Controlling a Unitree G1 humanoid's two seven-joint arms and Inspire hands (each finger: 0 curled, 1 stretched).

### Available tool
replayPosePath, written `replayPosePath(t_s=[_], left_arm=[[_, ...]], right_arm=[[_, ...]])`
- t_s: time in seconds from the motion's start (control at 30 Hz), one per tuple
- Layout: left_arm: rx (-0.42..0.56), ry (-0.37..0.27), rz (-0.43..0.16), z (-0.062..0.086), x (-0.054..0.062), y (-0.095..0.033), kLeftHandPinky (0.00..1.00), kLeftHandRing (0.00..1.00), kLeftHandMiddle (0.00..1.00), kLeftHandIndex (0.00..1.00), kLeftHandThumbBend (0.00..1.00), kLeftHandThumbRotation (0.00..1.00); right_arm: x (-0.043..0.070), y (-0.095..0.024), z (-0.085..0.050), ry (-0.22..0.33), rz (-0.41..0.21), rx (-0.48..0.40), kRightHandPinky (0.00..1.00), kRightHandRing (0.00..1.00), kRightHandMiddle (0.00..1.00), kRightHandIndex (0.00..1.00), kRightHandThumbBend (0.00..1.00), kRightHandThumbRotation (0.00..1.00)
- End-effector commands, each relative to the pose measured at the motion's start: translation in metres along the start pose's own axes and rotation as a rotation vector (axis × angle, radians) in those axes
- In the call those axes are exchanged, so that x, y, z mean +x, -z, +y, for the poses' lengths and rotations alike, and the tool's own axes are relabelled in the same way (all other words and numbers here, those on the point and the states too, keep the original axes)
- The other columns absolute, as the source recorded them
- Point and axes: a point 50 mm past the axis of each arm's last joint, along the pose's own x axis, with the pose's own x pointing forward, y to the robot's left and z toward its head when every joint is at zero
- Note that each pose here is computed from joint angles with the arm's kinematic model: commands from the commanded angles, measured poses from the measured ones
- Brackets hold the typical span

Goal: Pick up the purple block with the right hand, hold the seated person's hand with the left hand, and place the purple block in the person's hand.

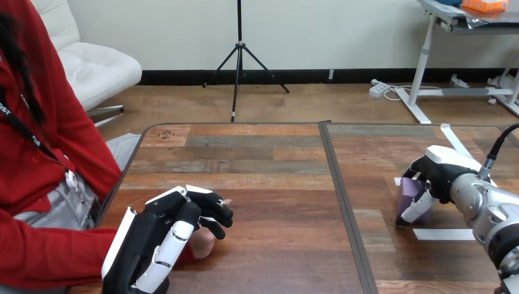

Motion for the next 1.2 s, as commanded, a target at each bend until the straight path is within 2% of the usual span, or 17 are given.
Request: replayPosePath(t_s=[0.0,0.17,0.27,0.53,0.83,1.17], left_arm=[[0.010,0.005,-0.072,0.002,0.014,-0.006,0.44,0.54,0.55,0.53,0.55,0.74],[0.014,0.007,-0.071,0.003,0.015,-0.007,0.44,0.54,0.55,0.53,0.55,0.74],[0.013,0.003,-0.073,0.003,0.016,-0.007,0.44,0.53,0.55,0.53,0.55,0.75],[0.010,-0.002,-0.076,0.005,0.016,-0.006,0.43,0.53,0.55,0.52,0.54,0.75],[0.004,-0.004,-0.084,0.005,0.016,-0.005,0.42,0.53,0.55,0.52,0.52,0.74],[0.008,-0.007,-0.086,0.005,0.017,-0.006,0.42,0.53,0.54,0.52,0.52,0.73]], right_arm=[[-0.001,-0.011,-0.035,0.086,-0.037,0.004,0.53,0.60,0.65,0.66,0.76,0.00],[-0.001,-0.012,-0.039,0.060,-0.023,-0.015,0.53,0.60,0.65,0.67,0.77,0.00],[-0.001,-0.012,-0.042,0.050,-0.023,-0.014,0.54,0.62,0.67,0.69,0.82,0.02],[-0.002,-0.013,-0.046,0.042,-0.024,-0.048,0.56,0.65,0.69,0.70,0.90,0.04],[-0.003,-0.013,-0.050,0.040,-0.022,-0.053,0.58,0.67,0.70,0.70,0.87,0.01],[-0.003,-0.013,-0.051,0.062,-0.038,-0.034,0.56,0.63,0.67,0.66,0.81,0.00]])
